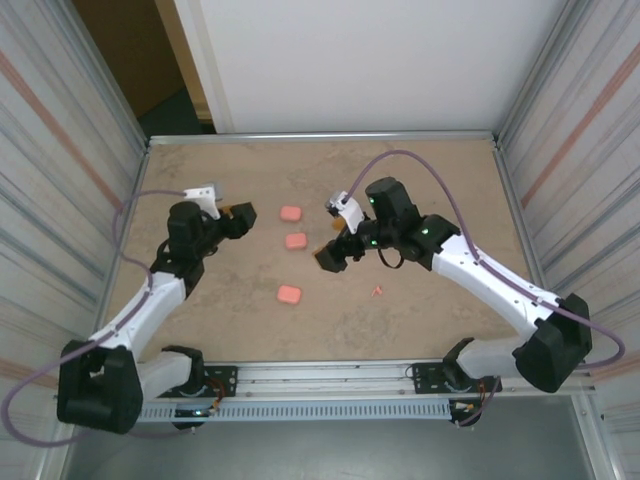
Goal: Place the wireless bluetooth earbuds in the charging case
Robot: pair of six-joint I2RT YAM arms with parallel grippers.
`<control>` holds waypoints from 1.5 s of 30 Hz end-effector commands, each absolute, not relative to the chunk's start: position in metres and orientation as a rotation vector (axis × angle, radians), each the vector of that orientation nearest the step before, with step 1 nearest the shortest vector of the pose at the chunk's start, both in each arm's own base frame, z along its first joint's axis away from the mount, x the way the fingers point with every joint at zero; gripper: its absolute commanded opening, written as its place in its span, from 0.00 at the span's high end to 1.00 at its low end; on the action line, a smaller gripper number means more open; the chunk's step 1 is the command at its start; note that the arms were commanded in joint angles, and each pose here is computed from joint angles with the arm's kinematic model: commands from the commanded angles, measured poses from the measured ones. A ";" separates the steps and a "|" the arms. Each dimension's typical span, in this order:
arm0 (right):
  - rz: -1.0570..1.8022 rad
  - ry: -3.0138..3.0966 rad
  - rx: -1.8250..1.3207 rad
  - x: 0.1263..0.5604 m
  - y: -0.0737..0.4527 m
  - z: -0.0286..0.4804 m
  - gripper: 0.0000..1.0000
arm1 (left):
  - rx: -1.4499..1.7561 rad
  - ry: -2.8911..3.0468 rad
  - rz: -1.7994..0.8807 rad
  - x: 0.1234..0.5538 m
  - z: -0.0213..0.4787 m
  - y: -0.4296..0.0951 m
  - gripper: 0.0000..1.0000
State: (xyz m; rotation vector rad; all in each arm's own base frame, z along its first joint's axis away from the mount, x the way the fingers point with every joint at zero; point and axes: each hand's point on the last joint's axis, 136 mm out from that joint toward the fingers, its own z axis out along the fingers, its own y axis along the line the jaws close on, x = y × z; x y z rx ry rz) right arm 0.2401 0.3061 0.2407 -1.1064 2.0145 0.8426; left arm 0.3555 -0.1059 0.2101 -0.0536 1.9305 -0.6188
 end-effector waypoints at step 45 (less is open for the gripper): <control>0.288 2.063 -1.844 0.211 0.387 0.046 0.09 | -0.218 1.874 -0.350 0.330 0.196 -0.039 0.19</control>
